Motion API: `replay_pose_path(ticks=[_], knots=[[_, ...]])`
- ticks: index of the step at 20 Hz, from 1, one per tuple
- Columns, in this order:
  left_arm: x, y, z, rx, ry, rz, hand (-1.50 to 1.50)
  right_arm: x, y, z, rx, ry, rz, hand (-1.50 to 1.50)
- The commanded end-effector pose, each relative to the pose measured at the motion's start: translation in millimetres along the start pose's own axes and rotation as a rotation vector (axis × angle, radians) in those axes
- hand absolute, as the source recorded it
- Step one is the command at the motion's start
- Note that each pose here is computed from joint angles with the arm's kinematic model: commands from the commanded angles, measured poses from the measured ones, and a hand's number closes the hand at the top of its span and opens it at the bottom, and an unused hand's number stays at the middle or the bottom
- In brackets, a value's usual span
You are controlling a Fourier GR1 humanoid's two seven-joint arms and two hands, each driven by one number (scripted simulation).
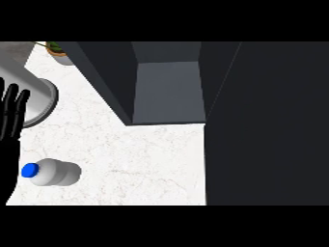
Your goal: Pick up the bottled water, place it into the cabinet and close the cabinet
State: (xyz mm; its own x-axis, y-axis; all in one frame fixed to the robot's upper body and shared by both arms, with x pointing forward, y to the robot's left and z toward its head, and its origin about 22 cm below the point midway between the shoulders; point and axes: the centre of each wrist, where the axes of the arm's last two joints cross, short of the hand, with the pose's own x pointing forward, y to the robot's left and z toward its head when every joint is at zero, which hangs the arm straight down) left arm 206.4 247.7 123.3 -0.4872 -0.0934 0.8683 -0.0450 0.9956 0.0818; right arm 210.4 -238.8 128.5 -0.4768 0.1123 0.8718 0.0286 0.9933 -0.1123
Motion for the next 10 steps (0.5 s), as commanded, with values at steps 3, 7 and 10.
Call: replay_pose_path(ticks=[3,7,10], knots=[[18,3,16,-0.216,-0.047,0.090,-1.50,-2,0,23,-0.003,-0.002,0.013,-1.50],[-21,-7,49,-0.207,0.308,0.338,-1.50,-7,19,36,0.012,0.176,-0.256,-1.50],[-12,6,59,-0.225,0.375,0.428,-1.50,-1,26,48,0.047,0.244,-0.346,-1.50]])
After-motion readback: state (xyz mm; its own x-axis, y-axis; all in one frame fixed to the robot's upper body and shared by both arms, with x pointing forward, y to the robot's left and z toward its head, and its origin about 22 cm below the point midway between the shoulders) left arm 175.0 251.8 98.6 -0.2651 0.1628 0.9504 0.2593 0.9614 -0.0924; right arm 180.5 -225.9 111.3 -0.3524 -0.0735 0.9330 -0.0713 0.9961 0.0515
